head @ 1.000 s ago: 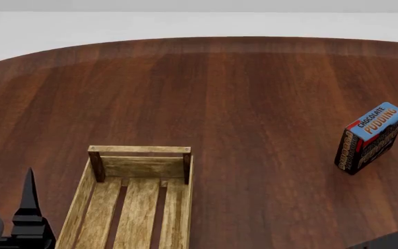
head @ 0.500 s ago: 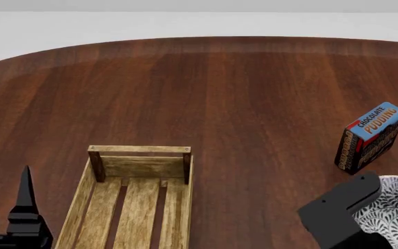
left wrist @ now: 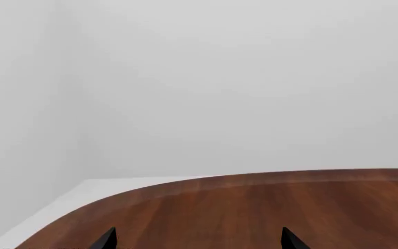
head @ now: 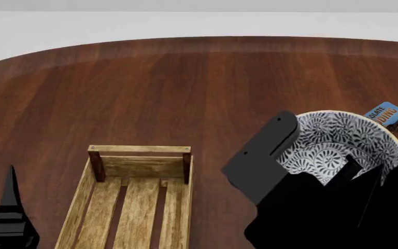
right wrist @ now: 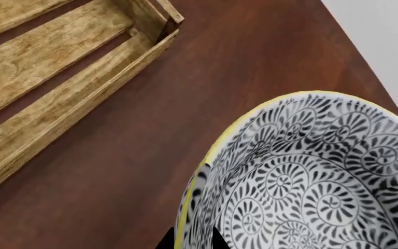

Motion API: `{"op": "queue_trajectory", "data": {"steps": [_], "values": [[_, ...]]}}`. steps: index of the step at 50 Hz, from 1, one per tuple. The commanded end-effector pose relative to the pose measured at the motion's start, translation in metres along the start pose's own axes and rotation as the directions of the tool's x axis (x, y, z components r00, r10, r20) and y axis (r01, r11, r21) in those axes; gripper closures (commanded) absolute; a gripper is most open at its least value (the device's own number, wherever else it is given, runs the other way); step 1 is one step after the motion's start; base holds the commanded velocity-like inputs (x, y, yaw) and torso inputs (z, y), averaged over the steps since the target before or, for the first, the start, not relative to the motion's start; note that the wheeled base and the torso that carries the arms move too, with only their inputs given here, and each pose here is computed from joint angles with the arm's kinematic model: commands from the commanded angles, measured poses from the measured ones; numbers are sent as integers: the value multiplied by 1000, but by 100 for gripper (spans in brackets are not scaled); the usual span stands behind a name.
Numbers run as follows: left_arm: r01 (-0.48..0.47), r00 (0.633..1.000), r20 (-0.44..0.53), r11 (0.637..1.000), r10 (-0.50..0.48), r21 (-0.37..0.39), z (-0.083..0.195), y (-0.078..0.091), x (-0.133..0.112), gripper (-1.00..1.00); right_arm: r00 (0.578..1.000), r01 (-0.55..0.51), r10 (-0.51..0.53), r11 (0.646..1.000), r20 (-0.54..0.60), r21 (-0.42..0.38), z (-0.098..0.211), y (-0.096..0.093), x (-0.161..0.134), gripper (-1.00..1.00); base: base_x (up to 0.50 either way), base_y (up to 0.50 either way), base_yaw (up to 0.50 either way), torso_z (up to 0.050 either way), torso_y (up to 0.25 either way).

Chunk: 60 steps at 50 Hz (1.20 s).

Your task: Stack the left bowl on the right bowl and place them in the tray.

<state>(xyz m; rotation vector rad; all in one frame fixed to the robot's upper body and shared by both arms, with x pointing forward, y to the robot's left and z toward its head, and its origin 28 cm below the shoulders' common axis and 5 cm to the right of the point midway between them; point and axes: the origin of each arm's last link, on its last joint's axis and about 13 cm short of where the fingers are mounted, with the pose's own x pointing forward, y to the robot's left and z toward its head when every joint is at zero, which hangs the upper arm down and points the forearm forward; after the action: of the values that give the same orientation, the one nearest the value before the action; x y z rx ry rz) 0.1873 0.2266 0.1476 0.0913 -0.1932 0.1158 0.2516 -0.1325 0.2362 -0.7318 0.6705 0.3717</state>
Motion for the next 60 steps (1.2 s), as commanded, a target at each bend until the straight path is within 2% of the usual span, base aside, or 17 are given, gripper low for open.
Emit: {"op": "queue_trajectory", "data": {"steps": [1, 13, 29, 48, 60], "values": [[-22, 1000, 1, 1000, 22, 1, 0, 6, -2, -100, 997, 3, 5, 994, 79, -107, 36, -2, -1, 100, 0, 0, 0, 0, 0], [-45, 999, 2, 999, 45, 1, 0, 11, -5, -100, 985, -69, 97, 980, 145, -185, 64, 5, 5, 100, 0, 0, 0, 0, 1], [-60, 998, 2, 998, 60, 5, 2, 15, -6, -100, 933, -223, 279, 944, 227, -244, 92, 14, 14, 100, 0, 0, 0, 0, 1], [-86, 996, 6, 996, 86, 9, 5, 21, -8, -100, 900, -299, 380, 895, 216, -330, 115, 26, 34, 100, 0, 0, 0, 0, 1], [-99, 995, 5, 995, 99, 15, 4, 25, -12, -100, 869, -348, 440, 868, 225, -356, 124, 34, 46, 100, 0, 0, 0, 0, 1]]}}
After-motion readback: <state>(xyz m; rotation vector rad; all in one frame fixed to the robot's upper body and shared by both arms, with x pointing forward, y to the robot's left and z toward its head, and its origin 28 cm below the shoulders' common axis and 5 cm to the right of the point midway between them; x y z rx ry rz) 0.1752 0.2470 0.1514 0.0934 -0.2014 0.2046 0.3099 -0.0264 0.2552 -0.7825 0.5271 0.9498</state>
